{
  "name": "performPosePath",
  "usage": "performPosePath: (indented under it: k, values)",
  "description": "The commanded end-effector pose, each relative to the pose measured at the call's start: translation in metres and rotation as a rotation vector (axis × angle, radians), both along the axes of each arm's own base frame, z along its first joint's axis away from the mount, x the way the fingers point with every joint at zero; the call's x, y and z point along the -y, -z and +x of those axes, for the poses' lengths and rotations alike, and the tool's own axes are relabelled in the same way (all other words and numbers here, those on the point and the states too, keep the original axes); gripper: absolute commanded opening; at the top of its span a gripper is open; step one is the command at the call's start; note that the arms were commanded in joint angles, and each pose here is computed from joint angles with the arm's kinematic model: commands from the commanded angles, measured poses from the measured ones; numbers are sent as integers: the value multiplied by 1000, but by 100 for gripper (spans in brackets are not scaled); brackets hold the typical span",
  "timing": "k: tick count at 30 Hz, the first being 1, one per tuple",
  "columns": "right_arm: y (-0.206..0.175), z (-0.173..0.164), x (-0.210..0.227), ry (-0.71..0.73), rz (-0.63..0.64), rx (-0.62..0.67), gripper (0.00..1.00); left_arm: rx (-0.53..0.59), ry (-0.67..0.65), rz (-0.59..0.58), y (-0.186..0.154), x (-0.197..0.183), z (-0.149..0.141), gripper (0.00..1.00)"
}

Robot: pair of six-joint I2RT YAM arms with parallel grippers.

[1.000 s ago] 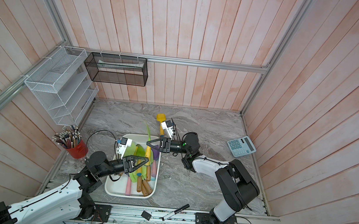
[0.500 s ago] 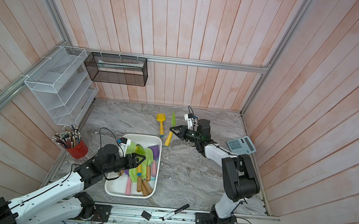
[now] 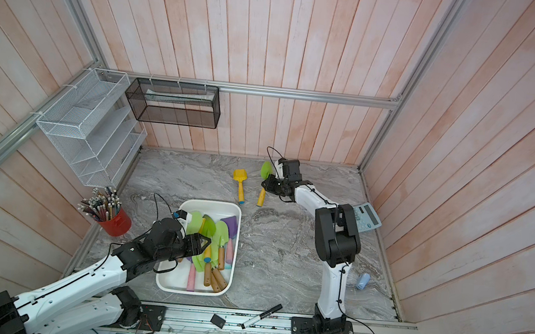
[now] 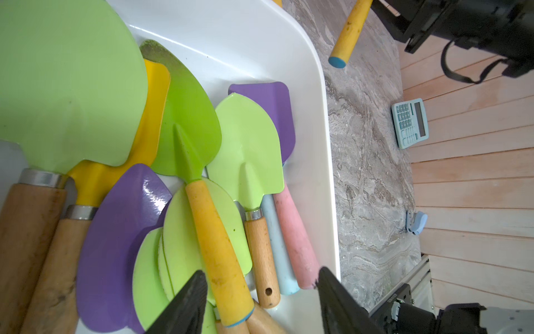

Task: Take the shovel out of the storage box
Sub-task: Place the shovel at the center of the board.

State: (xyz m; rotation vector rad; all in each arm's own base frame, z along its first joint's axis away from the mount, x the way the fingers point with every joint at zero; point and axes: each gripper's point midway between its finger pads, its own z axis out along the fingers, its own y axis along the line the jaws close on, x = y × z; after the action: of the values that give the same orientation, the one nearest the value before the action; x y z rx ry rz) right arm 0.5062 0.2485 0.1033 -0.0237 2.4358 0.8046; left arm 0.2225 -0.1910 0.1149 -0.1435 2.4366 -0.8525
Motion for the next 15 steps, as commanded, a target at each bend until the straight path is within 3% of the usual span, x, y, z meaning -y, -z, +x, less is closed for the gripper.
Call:
performPosePath:
  k: [1,15]
  values:
    - [23,9,10,8,-175,-31,16,8,7,25,0,-1,0,63]
    - [50,49,-30,-42,-298,-40,16,-7,11,27,7,-5,-7,63]
